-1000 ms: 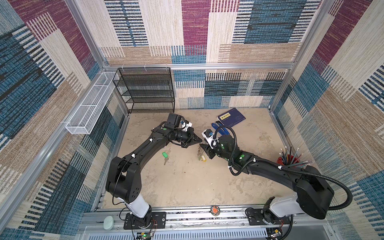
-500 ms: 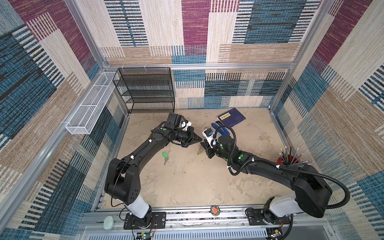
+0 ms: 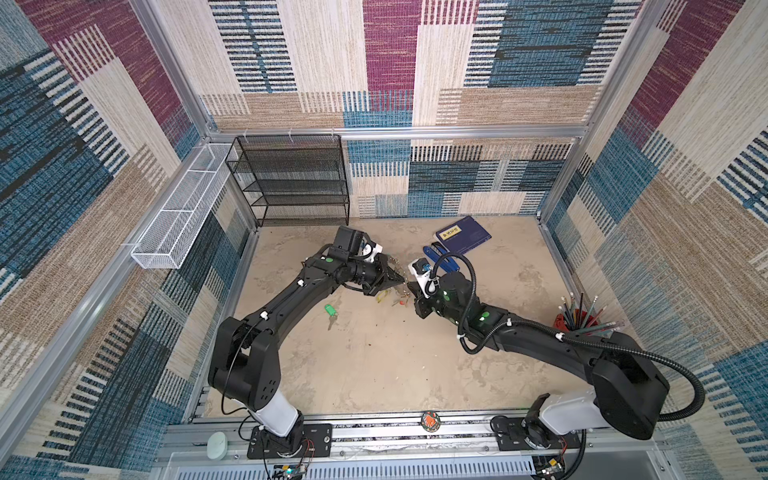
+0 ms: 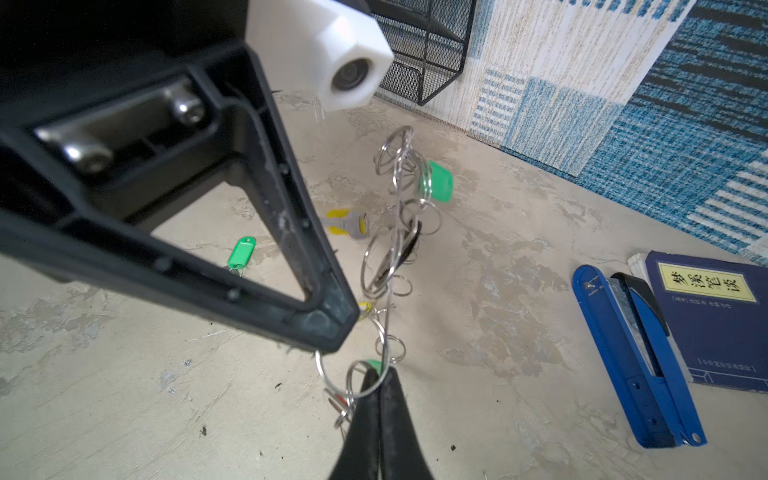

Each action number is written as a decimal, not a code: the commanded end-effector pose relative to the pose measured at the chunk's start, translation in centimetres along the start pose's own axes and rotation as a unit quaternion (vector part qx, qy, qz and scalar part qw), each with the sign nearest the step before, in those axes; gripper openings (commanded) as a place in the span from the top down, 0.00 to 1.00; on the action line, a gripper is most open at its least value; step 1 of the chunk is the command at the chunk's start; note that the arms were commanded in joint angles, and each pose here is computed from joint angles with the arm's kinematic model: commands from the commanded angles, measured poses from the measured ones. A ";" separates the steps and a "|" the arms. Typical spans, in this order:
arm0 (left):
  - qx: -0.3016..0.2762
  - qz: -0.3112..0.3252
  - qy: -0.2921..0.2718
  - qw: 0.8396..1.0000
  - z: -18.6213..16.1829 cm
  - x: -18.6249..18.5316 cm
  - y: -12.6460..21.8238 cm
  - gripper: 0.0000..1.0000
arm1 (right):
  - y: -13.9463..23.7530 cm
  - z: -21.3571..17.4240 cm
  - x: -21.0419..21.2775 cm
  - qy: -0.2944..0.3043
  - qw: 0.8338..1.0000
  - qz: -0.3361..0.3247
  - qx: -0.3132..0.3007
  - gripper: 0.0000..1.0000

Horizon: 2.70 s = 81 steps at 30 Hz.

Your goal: Put the keys on the keyring

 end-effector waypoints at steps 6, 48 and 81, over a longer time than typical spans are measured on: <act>0.013 -0.027 -0.012 0.999 -0.4 -0.9 0.0 1.00 | 0.2 -0.1 -0.3 -0.001 1.000 -0.010 0.000 0.75; 0.031 0.088 -0.240 0.966 0.0 -1.9 2.1 1.00 | 6.5 3.8 -4.5 -0.112 0.990 0.032 -0.081 0.22; -0.194 -0.152 -0.623 0.742 -6.1 -8.2 5.8 1.00 | 7.8 5.0 -4.8 -0.178 0.962 0.168 -0.119 0.24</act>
Point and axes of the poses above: each gripper's point midway between its finger pads, its own y axis back along the fingers, its own x axis along the line the jaws close on, z = x × y, the point moved 3 cm from there along y, back along the fingers, and after that the axes turned 10 degrees about y, right-handed, at the moved point
